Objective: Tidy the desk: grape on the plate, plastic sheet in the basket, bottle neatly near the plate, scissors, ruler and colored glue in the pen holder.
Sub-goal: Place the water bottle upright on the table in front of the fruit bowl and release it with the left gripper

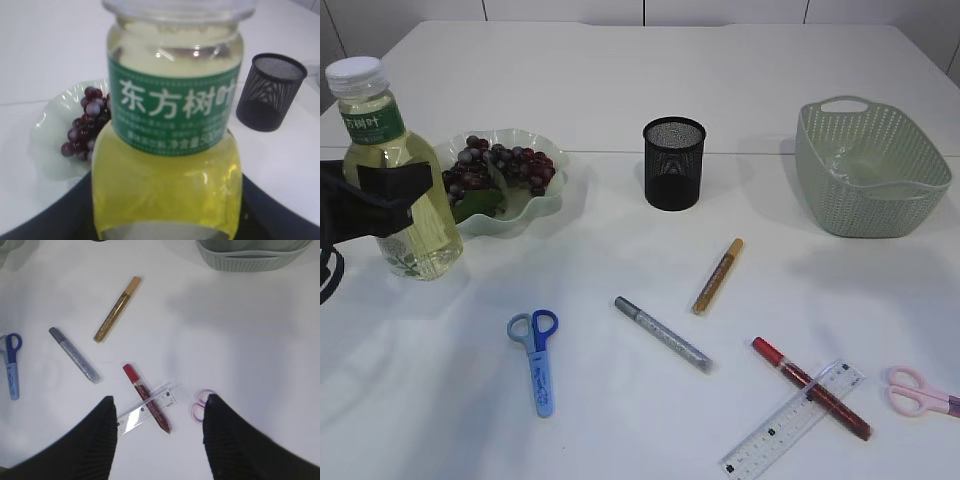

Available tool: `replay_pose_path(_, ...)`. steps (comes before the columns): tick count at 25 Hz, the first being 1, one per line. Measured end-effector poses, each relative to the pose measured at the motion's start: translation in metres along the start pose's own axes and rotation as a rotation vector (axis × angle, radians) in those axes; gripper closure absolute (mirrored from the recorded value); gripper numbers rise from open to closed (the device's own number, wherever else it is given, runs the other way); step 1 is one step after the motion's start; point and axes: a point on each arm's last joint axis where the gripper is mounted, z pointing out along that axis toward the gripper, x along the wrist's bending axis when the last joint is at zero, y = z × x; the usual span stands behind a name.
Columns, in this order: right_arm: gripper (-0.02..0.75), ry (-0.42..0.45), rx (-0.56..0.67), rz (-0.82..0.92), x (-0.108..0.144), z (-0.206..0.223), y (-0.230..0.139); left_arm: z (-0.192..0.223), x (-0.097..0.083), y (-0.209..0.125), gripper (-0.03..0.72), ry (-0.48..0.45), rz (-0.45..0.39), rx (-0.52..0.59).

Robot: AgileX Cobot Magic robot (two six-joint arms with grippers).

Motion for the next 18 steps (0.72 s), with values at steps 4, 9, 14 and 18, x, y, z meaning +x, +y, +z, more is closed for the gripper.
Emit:
replay_pose_path(4, 0.299, -0.015, 0.001, -0.007, -0.001, 0.0, 0.0, -0.002, 0.005, -0.003, 0.272, 0.05, 0.008, -0.098)
replay_pose_path(9, 0.299, -0.028, 0.003, -0.012, -0.003, 0.0, 0.0, 0.009, 0.009, -0.015, 0.272, 0.069, 0.017, -0.13)
replay_pose_path(14, 0.299, -0.038, 0.006, -0.015, -0.003, 0.0, -0.001, 0.022, 0.012, -0.035, 0.272, 0.073, 0.019, -0.126)
replay_pose_path(18, 0.299, -0.052, 0.007, -0.02, -0.005, 0.0, -0.001, 0.028, 0.014, -0.052, 0.272, 0.079, 0.019, -0.065)
